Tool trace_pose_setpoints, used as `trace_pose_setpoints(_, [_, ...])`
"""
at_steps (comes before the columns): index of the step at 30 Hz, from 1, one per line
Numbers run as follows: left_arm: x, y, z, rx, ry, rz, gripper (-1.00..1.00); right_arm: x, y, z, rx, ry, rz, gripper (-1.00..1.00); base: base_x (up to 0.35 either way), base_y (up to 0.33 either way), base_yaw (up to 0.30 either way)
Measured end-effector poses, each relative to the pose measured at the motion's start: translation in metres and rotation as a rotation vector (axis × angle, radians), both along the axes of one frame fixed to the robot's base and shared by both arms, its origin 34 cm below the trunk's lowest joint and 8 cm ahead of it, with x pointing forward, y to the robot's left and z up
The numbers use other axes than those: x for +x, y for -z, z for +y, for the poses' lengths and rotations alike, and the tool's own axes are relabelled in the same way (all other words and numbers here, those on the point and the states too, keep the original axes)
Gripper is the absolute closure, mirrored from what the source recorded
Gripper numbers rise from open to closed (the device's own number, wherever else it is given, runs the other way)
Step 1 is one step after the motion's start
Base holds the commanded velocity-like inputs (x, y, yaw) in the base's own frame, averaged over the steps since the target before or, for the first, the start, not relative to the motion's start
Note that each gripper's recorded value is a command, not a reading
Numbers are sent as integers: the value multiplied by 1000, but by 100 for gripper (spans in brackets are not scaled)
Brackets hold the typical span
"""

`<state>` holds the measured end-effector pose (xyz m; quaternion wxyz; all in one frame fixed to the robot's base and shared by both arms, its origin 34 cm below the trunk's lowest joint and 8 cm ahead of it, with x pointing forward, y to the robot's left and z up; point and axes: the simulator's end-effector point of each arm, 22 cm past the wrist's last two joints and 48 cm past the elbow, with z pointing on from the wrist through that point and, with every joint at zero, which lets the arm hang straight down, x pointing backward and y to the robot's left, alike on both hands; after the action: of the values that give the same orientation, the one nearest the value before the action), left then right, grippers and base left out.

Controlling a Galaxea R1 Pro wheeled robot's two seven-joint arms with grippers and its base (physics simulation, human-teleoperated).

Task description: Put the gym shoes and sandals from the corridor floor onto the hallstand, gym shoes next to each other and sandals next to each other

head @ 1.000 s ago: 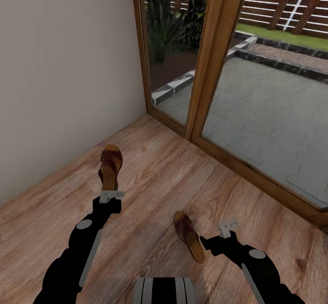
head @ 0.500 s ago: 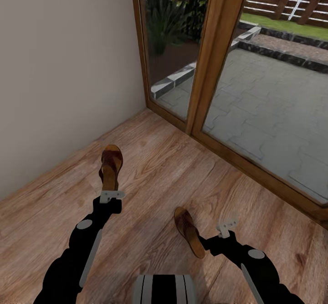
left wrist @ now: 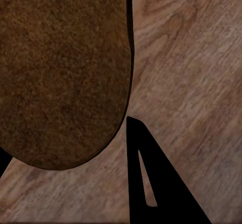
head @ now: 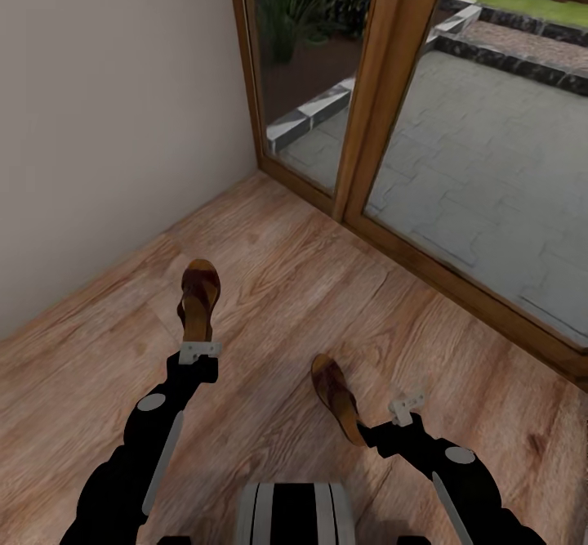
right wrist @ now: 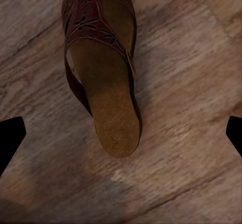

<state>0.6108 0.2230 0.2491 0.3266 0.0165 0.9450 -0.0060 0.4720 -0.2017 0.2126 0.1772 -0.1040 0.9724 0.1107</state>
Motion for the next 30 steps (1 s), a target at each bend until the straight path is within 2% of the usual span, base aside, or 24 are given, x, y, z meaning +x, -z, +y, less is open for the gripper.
trace_pose_setpoints(10, [-13, 27, 0, 0, 0, 50, 100, -15, 21, -1, -5, 2, 49, -100, 0, 0, -57])
trace_pose_setpoints(14, [-13, 27, 0, 0, 1, 50, 100, -7, 19, 1, 2, -1, 6, -100, 0, 0, -6])
trace_pose_setpoints(16, [-13, 27, -1, 0, 1, 49, 100, 4, 16, 2, 11, -4, -50, -100, 0, 0, -2])
trace_pose_setpoints(18, [-13, 27, 0, 0, 1, 49, 100, 6, 18, 3, 17, -8, -77, -100, 0, 0, 0])
trace_pose_setpoints(25, [-13, 27, -1, 0, 1, 49, 100, 6, 21, 3, 21, -11, -85, -100, 0, 0, 0])
trace_pose_setpoints(30, [-13, 27, -1, 0, 1, 49, 100, -1, 33, 0, 14, -9, -57, -100, 0, 0, 0])
